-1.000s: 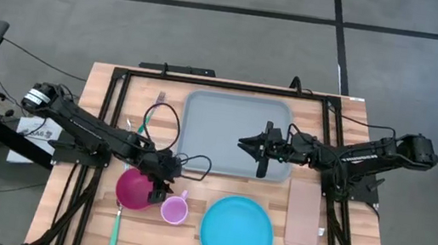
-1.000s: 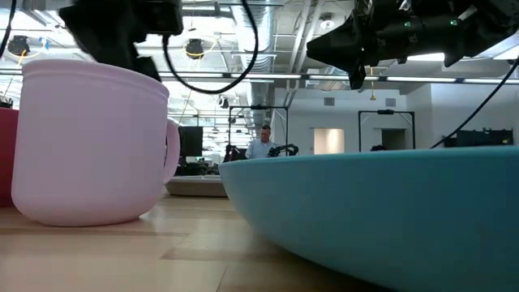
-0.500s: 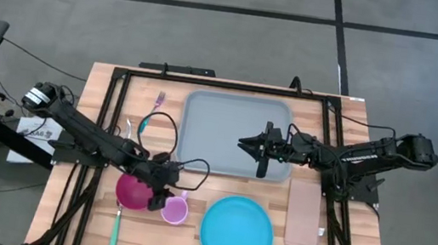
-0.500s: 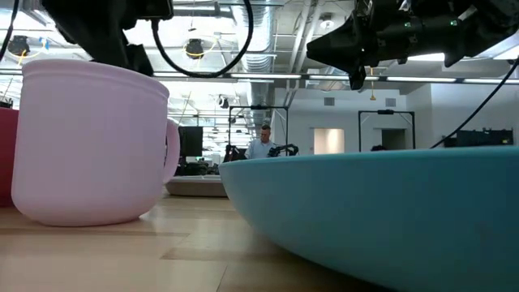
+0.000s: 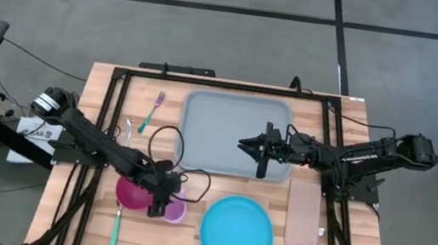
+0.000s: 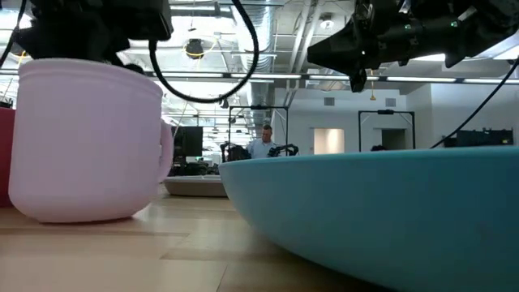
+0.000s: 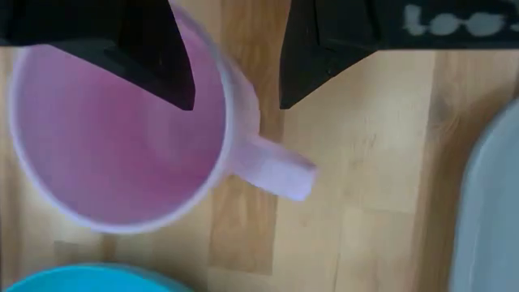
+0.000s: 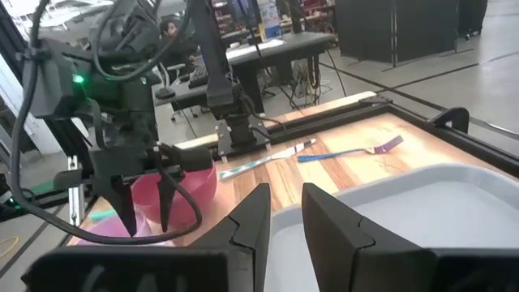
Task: Set up tray
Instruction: Put the pink mug on the gray tray, then put the blue plate under the pink mug on the gray tray
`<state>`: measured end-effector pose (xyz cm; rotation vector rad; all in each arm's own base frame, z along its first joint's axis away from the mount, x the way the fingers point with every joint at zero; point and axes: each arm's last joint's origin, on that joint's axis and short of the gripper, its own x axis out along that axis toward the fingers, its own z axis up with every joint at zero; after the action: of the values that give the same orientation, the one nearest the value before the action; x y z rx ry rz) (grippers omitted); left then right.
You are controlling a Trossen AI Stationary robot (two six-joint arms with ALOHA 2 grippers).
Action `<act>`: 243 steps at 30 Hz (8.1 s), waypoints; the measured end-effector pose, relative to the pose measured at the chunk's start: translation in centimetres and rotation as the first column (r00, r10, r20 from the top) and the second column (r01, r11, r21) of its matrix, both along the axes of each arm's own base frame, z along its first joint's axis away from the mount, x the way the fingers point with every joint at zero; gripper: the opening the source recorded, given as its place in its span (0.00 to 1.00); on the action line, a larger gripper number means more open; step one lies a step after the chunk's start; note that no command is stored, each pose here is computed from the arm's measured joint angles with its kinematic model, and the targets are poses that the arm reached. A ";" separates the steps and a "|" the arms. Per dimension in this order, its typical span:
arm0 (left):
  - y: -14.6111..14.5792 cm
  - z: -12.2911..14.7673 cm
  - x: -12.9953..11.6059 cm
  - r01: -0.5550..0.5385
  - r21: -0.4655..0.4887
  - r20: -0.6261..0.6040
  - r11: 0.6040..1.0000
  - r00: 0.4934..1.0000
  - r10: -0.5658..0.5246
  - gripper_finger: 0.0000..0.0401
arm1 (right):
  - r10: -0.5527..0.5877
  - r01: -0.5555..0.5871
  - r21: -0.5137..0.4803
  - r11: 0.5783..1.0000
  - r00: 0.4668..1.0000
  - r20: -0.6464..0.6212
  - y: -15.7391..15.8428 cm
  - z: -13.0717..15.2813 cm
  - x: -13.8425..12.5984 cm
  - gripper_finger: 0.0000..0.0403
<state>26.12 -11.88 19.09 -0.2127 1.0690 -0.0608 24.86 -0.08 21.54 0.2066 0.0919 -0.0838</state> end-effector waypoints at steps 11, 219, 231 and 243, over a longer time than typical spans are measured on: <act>-0.1 -0.7 0.4 0.051 0.093 0.025 0.994 0.998 -0.054 0.29 | 0.000 0.000 0.000 1.000 1.000 -0.010 0.0 -0.1 0.0 0.17; 2.8 6.0 -2.0 -0.220 0.299 0.532 0.929 0.846 0.029 0.27 | -0.325 0.307 -0.110 0.945 0.921 -0.216 2.9 2.6 -10.1 0.17; 2.6 5.8 -1.9 -0.193 0.284 0.518 0.939 0.855 0.019 0.27 | -0.325 0.308 -0.111 0.945 0.921 -0.216 2.9 2.6 -10.1 0.17; 2.7 5.8 -1.9 -0.177 0.373 0.513 0.911 0.857 -0.043 0.27 | -0.325 0.308 -0.111 0.945 0.920 -0.217 2.9 2.6 -10.1 0.17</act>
<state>24.27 -9.16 24.91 0.1464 0.5152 0.1668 14.71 2.81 24.16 0.1343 0.2887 -0.4355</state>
